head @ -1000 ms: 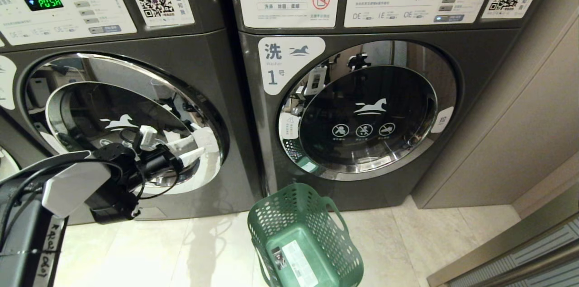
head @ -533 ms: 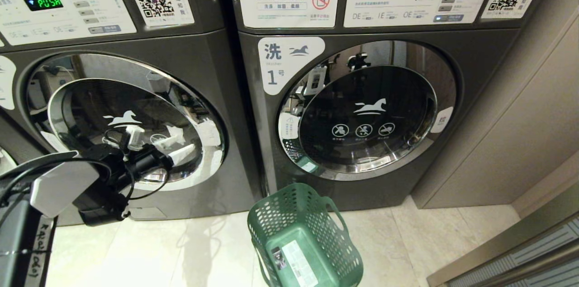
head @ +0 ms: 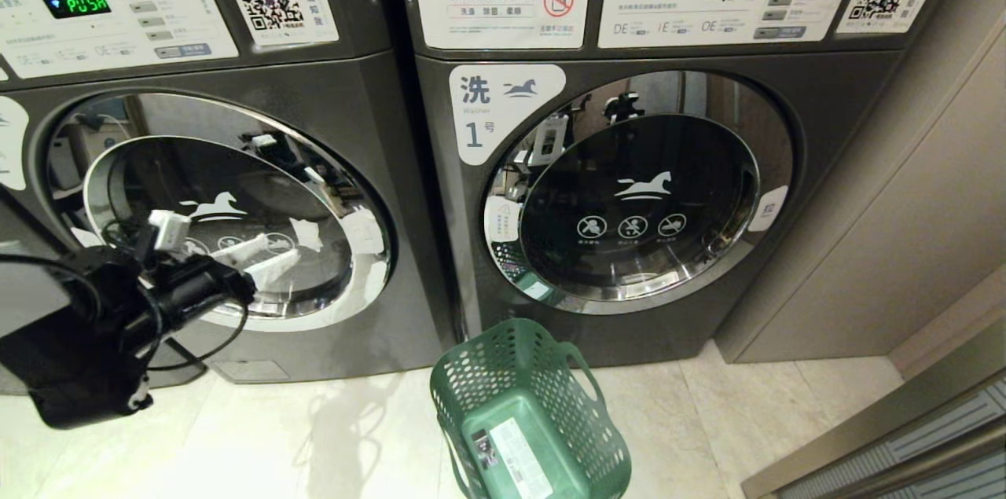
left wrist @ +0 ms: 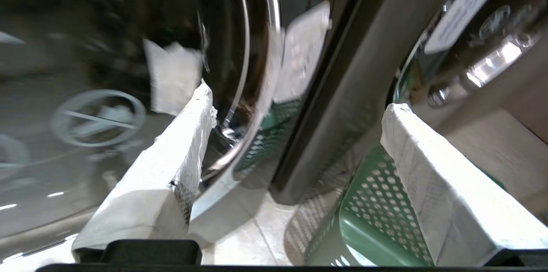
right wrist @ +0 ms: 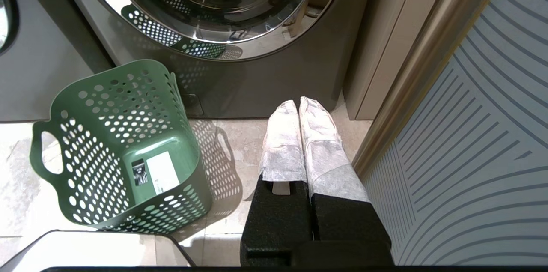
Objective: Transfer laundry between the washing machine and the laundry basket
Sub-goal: Open the lid of the washing machine
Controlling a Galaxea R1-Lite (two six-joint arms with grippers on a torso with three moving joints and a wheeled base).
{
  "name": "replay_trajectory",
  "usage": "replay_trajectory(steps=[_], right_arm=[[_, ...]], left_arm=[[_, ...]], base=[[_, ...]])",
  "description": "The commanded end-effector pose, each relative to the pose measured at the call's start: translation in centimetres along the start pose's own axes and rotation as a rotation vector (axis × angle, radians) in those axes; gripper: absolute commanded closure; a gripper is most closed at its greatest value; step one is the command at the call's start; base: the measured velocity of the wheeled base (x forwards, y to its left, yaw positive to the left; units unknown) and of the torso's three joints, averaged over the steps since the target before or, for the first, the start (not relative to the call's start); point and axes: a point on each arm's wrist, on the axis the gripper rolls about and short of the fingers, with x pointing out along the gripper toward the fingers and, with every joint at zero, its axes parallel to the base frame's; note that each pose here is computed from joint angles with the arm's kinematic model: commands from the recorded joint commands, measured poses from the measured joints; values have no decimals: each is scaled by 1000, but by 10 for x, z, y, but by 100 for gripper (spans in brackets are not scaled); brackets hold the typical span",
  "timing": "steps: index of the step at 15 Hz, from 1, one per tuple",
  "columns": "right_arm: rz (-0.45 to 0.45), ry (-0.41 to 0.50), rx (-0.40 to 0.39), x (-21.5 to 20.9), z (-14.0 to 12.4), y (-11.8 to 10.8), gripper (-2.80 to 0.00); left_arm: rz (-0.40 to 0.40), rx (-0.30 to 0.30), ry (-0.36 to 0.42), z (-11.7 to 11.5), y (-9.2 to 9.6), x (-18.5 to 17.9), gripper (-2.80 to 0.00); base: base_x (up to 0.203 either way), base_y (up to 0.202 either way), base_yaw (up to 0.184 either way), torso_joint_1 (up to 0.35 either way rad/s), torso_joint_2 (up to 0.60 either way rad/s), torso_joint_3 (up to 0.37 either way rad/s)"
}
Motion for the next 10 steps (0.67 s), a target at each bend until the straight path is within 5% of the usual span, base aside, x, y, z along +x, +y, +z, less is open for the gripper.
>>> replay_trajectory(steps=[1, 5, 7, 10], right_arm=[[0, 1, 0, 0, 0, 0, 0], [0, 2, 0, 0, 0, 0, 0], [0, 2, 0, 0, 0, 0, 0], [0, 2, 0, 0, 0, 0, 0]], left_arm=[[17, 102, -96, 61, -26, -24, -280], [145, 261, -281, 146, -90, -84, -280], [177, 207, -244, 142, -111, -103, -280], [171, 83, -153, 118, -99, -89, -280]], base=[[0, 0, 0, 0, 0, 0], [0, 0, 0, 0, 0, 0], [0, 0, 0, 0, 0, 0], [0, 0, 0, 0, 0, 0]])
